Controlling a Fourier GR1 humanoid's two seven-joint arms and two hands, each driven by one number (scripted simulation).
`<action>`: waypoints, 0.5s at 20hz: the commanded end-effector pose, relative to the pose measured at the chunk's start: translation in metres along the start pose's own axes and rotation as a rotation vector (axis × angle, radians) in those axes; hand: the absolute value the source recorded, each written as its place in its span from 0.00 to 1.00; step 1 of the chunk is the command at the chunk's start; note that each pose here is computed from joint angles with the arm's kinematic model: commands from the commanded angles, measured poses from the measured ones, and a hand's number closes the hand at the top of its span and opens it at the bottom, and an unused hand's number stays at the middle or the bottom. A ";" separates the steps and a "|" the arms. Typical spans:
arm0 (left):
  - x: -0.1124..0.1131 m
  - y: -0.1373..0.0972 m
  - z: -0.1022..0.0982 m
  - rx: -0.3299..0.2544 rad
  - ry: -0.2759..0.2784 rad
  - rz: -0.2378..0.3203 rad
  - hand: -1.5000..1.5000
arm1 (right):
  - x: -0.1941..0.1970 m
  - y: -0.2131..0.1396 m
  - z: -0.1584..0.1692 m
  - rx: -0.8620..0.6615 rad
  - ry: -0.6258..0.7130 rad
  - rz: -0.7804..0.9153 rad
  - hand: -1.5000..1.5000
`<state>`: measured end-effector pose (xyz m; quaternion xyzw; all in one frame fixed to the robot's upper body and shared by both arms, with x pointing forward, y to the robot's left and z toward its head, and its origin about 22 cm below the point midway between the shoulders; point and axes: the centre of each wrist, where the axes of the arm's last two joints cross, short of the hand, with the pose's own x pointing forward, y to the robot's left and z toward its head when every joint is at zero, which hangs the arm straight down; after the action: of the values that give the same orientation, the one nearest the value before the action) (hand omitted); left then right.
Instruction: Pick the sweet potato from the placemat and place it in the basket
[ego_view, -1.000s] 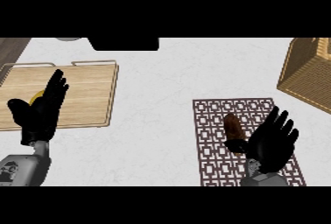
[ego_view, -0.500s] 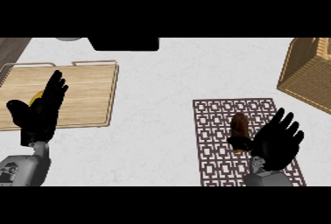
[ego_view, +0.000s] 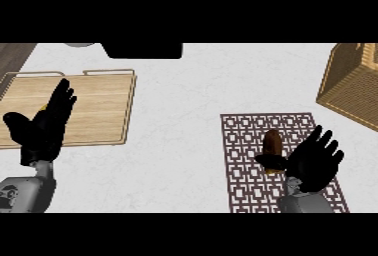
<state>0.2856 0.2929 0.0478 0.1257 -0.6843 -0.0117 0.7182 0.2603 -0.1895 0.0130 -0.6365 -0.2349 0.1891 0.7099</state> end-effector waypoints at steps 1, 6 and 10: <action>-0.002 0.009 0.004 -0.005 0.006 -0.006 0.50 | -0.001 0.009 -0.019 0.000 0.146 0.015 0.00; 0.010 -0.002 0.001 0.014 -0.012 -0.011 0.50 | -0.004 -0.002 -0.017 0.070 0.138 0.035 0.00; 0.006 0.005 0.005 0.001 0.013 0.009 0.50 | -0.023 0.023 -0.016 0.190 0.075 0.097 1.00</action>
<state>0.2870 0.2975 0.0520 0.1280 -0.6836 -0.0094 0.7185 0.2566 -0.2039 0.0013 -0.6026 -0.2191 0.1958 0.7420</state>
